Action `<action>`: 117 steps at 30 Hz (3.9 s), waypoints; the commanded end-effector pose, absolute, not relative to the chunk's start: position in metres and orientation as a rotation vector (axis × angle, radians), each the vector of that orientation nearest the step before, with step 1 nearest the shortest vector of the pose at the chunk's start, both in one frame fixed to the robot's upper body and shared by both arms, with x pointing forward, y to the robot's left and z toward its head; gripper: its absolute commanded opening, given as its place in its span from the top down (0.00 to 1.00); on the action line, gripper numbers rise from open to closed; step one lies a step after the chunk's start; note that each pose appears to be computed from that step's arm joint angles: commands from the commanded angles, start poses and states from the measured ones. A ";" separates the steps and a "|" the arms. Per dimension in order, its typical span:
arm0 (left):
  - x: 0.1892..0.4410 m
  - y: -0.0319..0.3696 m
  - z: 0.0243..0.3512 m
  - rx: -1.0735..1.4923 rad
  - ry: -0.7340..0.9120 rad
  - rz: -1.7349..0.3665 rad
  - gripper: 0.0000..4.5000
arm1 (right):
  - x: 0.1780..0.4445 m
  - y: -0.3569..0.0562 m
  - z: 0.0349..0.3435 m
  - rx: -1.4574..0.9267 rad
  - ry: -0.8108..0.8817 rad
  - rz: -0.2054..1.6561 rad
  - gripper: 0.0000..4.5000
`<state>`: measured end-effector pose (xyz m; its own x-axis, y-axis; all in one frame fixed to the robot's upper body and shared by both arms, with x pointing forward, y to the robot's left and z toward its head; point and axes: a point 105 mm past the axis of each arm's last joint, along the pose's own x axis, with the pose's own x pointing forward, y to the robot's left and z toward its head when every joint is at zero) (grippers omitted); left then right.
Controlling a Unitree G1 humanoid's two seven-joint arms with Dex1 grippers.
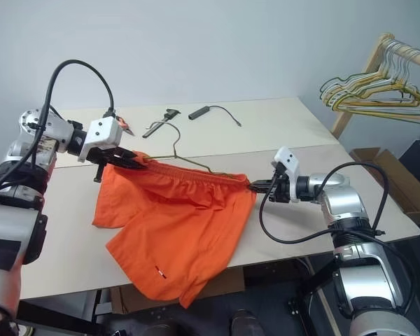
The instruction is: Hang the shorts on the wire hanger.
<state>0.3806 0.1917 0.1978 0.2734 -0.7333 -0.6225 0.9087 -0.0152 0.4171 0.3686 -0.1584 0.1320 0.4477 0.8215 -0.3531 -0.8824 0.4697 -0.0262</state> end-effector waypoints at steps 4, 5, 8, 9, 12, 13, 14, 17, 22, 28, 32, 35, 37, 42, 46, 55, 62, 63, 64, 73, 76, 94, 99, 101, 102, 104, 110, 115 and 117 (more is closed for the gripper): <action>0.386 0.186 0.215 0.946 0.172 -1.284 0.99 | 0.369 -0.150 0.177 -0.478 0.128 1.040 0.99; 0.387 0.184 0.217 0.940 0.164 -1.283 0.99 | 0.368 -0.148 0.179 -0.519 0.112 1.044 0.99; 0.389 0.184 0.216 0.977 0.170 -1.263 0.99 | 0.366 -0.143 0.184 -0.594 0.073 1.050 0.99; 0.392 0.185 0.216 0.988 0.173 -1.244 0.99 | 0.365 -0.141 0.186 -0.621 0.058 1.054 0.99; 0.394 0.184 0.215 1.002 0.176 -1.223 0.99 | 0.363 -0.135 0.193 -0.679 0.000 1.066 0.99; 0.395 0.184 0.215 1.005 0.175 -1.222 0.99 | 0.362 -0.131 0.198 -0.680 -0.023 1.069 0.99; 0.395 0.183 0.214 1.005 0.174 -1.221 0.99 | 0.361 -0.128 0.201 -0.678 -0.040 1.073 0.99; 0.395 0.178 0.216 0.991 0.147 -1.227 0.99 | 0.356 -0.119 0.206 -0.692 -0.065 1.110 0.99; 0.394 0.172 0.220 0.975 0.109 -1.245 0.99 | 0.356 -0.109 0.204 -0.733 -0.092 1.128 0.99; 0.392 0.171 0.220 0.968 0.094 -1.267 0.99 | 0.359 -0.099 0.201 -0.725 -0.103 1.140 0.95; 0.389 0.170 0.220 0.943 0.080 -1.290 0.99 | 0.365 -0.093 0.193 -0.740 -0.084 1.120 0.70; 0.386 0.171 0.221 0.936 0.076 -1.304 0.99 | 0.372 -0.098 0.180 -0.749 -0.025 1.095 0.56; 0.386 0.172 0.220 0.935 0.078 -1.302 0.99 | 0.374 -0.100 0.176 -0.696 0.008 1.090 0.56; 0.386 0.173 0.220 0.931 0.076 -1.298 0.99 | 0.376 -0.104 0.171 -0.621 0.049 1.087 0.56; 0.384 0.172 0.221 0.924 0.067 -1.310 0.99 | 0.372 -0.103 0.173 -0.554 0.041 1.120 0.56; 0.380 0.165 0.222 0.891 0.042 -1.360 0.99 | 0.366 -0.097 0.182 -0.485 0.025 1.181 0.56; 0.377 0.168 0.219 0.896 0.051 -1.378 0.99 | 0.362 -0.094 0.186 -0.467 -0.019 1.206 0.97; 0.377 0.169 0.217 0.904 0.061 -1.378 0.99 | 0.362 -0.094 0.186 -0.466 -0.023 1.207 0.99; 0.377 0.170 0.216 0.906 0.062 -1.373 0.99 | 0.361 -0.094 0.186 -0.466 -0.024 1.207 0.99; 0.385 0.169 0.217 0.842 0.042 -1.313 0.66 | 0.361 -0.097 0.183 -0.438 -0.012 1.188 1.00; 0.387 0.171 0.222 0.848 0.024 -1.285 0.44 | 0.362 -0.101 0.182 -0.427 -0.006 1.169 1.00; 0.363 0.177 0.278 0.386 -0.384 -1.185 0.00 | 0.365 -0.189 0.186 -0.224 0.172 0.582 1.00; 0.340 0.164 0.277 0.174 -0.453 -1.213 0.00 | 0.357 -0.232 0.176 -0.098 0.321 0.285 1.00; 0.334 0.159 0.274 0.133 -0.455 -1.215 0.00 | 0.352 -0.243 0.172 -0.084 0.369 0.198 1.00; 0.331 0.157 0.272 0.115 -0.454 -1.215 0.00 | 0.351 -0.249 0.169 -0.082 0.399 0.135 1.00; 0.327 0.153 0.269 0.098 -0.449 -1.216 0.00 | 0.348 -0.259 0.165 -0.054 0.445 0.030 1.00; 0.319 0.146 0.265 0.061 -0.449 -1.225 0.00 | 0.342 -0.297 0.168 0.097 0.462 -0.360 1.00; 0.315 0.145 0.270 -0.003 -0.491 -1.228 0.00 | 0.335 -0.319 0.172 0.050 0.444 -0.604 1.00; 0.312 0.142 0.274 -0.065 -0.521 -1.236 0.00 | 0.331 -0.330 0.175 0.032 0.427 -0.700 1.00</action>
<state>0.3202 0.1446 0.2578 0.2691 -0.8975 0.3494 0.9123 0.3539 0.2063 0.3333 -0.3146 0.1524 0.7057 -0.5169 -0.4846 0.5440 0.8335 -0.0968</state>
